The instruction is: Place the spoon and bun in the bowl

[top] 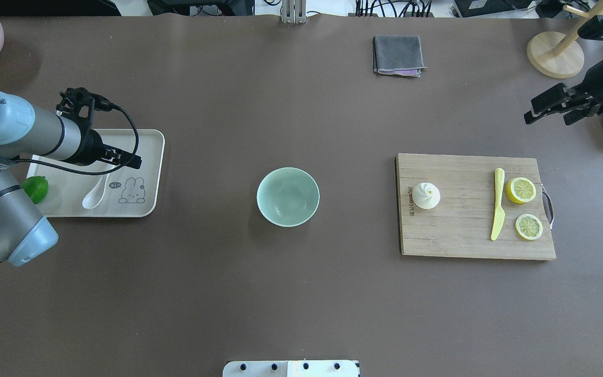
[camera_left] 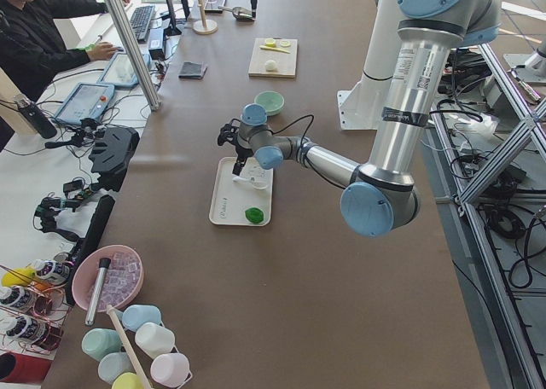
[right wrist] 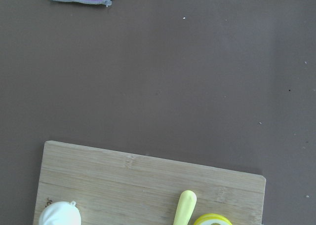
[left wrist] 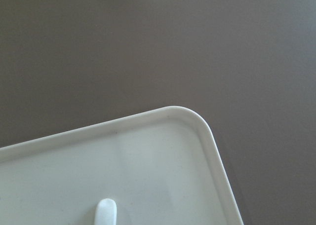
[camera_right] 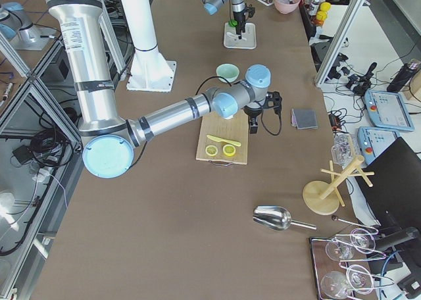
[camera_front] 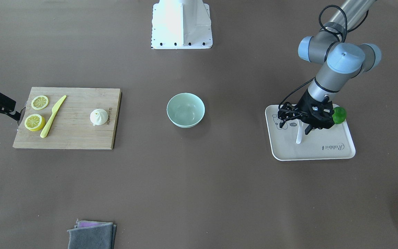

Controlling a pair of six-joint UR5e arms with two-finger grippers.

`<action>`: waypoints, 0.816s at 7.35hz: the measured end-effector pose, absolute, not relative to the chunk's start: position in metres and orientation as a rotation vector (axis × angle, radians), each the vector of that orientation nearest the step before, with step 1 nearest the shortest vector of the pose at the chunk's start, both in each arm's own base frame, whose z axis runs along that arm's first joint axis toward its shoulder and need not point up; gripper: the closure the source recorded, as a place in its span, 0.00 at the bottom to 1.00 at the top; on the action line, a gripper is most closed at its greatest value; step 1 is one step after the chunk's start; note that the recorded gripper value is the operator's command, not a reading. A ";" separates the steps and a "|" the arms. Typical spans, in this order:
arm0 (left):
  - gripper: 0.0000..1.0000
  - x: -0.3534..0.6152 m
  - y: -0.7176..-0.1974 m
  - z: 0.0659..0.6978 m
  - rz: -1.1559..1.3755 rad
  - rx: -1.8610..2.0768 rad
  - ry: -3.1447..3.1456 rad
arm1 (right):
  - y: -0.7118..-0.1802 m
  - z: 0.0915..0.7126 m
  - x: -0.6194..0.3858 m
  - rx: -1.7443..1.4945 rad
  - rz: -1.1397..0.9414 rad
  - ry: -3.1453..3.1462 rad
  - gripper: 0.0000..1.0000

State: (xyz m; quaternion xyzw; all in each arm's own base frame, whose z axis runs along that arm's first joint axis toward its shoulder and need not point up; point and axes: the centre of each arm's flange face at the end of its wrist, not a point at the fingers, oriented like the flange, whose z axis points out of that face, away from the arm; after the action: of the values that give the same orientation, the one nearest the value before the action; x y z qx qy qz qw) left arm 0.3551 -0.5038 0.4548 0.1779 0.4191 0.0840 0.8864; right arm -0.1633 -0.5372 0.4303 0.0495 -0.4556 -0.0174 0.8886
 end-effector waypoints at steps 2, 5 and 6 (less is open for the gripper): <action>0.03 0.350 -0.498 0.477 0.191 0.366 0.862 | -0.535 0.423 -0.178 0.094 -0.032 -0.948 0.00; 0.37 0.351 -0.499 0.486 0.195 0.373 0.871 | -0.534 0.417 -0.191 0.097 -0.050 -0.945 0.00; 0.37 0.352 -0.500 0.485 0.196 0.375 0.872 | -0.534 0.416 -0.193 0.098 -0.052 -0.945 0.00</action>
State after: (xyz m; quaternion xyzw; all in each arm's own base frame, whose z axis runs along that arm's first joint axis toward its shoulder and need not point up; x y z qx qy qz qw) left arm 0.3519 -0.4997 0.4854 0.1802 0.4192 0.0941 0.8849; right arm -0.1930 -0.5338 0.4159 0.0472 -0.4549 -0.0251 0.8890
